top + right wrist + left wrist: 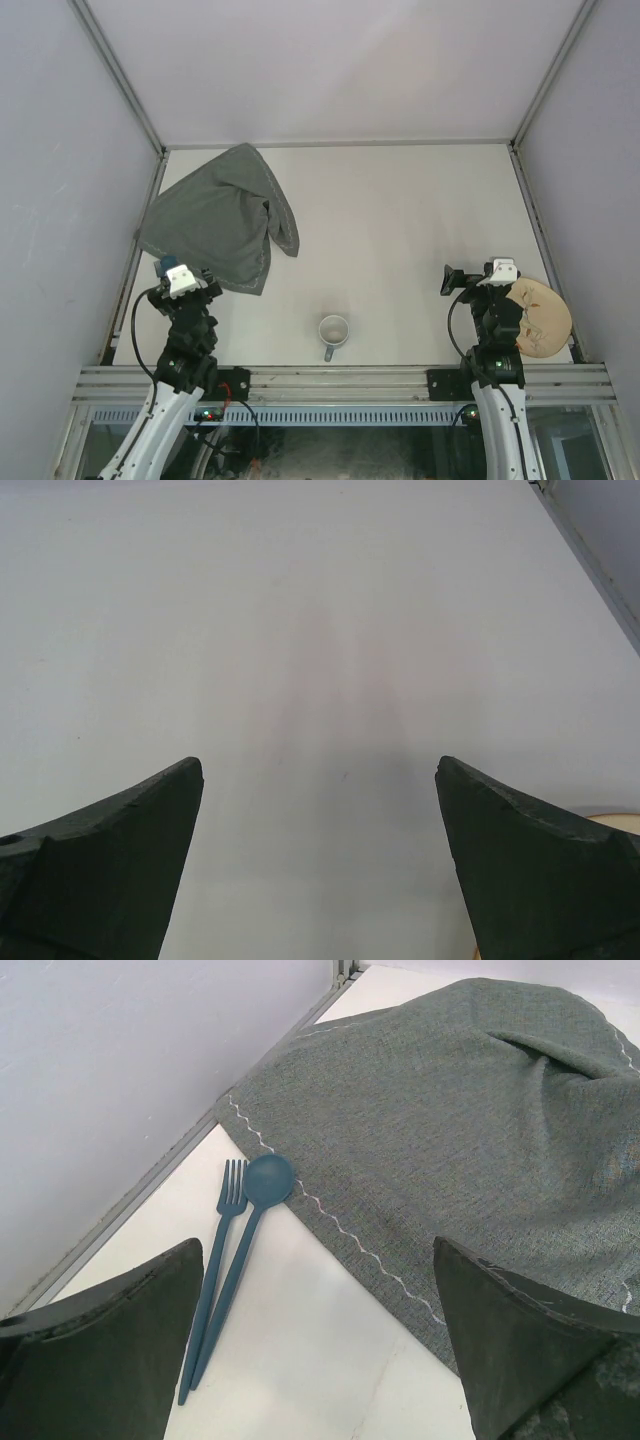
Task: Set the dinner table for one person
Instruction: Flatten out the napkin at the center of the board.
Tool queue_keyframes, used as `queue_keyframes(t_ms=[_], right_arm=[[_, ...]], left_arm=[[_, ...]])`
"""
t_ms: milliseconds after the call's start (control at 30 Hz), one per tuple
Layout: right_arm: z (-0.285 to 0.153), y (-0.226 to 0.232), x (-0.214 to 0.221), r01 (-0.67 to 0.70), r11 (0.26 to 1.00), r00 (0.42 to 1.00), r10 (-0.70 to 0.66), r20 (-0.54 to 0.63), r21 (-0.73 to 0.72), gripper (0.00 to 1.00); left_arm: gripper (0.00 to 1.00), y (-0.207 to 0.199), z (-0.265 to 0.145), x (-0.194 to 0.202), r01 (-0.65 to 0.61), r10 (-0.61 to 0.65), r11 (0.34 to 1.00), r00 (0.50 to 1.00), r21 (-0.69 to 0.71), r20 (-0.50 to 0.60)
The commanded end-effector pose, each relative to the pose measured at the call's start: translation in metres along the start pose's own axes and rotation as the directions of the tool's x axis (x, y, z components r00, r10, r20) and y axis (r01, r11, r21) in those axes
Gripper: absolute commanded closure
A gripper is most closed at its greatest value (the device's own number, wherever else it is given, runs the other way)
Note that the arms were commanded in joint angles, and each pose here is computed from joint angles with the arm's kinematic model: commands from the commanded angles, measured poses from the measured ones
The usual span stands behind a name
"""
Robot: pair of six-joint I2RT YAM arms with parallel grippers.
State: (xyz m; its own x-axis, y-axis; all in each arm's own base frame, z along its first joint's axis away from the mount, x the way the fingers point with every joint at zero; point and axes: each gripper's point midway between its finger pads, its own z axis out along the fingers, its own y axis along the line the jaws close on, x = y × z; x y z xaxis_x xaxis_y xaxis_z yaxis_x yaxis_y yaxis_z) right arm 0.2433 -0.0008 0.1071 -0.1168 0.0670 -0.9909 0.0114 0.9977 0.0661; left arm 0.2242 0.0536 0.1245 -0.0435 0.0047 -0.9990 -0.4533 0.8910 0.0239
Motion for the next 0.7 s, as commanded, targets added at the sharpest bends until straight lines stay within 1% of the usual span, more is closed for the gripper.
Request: queue_keyframes(t_ms=[0,667], right_arm=[[0.0013,-0.0006,0.0205,0.010,1.000,0.999,-0.011,-0.042,-0.005,0.00],[0.0014,-0.0003,0.0200,0.010,1.000,0.999,-0.010,-0.042,-0.007,0.00]], left_arm=[[0.00,-0.0023,0.0017,0.0047,0.066,-0.066,0.998,0.997,0.008,0.050],[0.00,-0.0022,0.0022,0.0042,0.067,-0.067,0.998,0.996,0.010,0.051]])
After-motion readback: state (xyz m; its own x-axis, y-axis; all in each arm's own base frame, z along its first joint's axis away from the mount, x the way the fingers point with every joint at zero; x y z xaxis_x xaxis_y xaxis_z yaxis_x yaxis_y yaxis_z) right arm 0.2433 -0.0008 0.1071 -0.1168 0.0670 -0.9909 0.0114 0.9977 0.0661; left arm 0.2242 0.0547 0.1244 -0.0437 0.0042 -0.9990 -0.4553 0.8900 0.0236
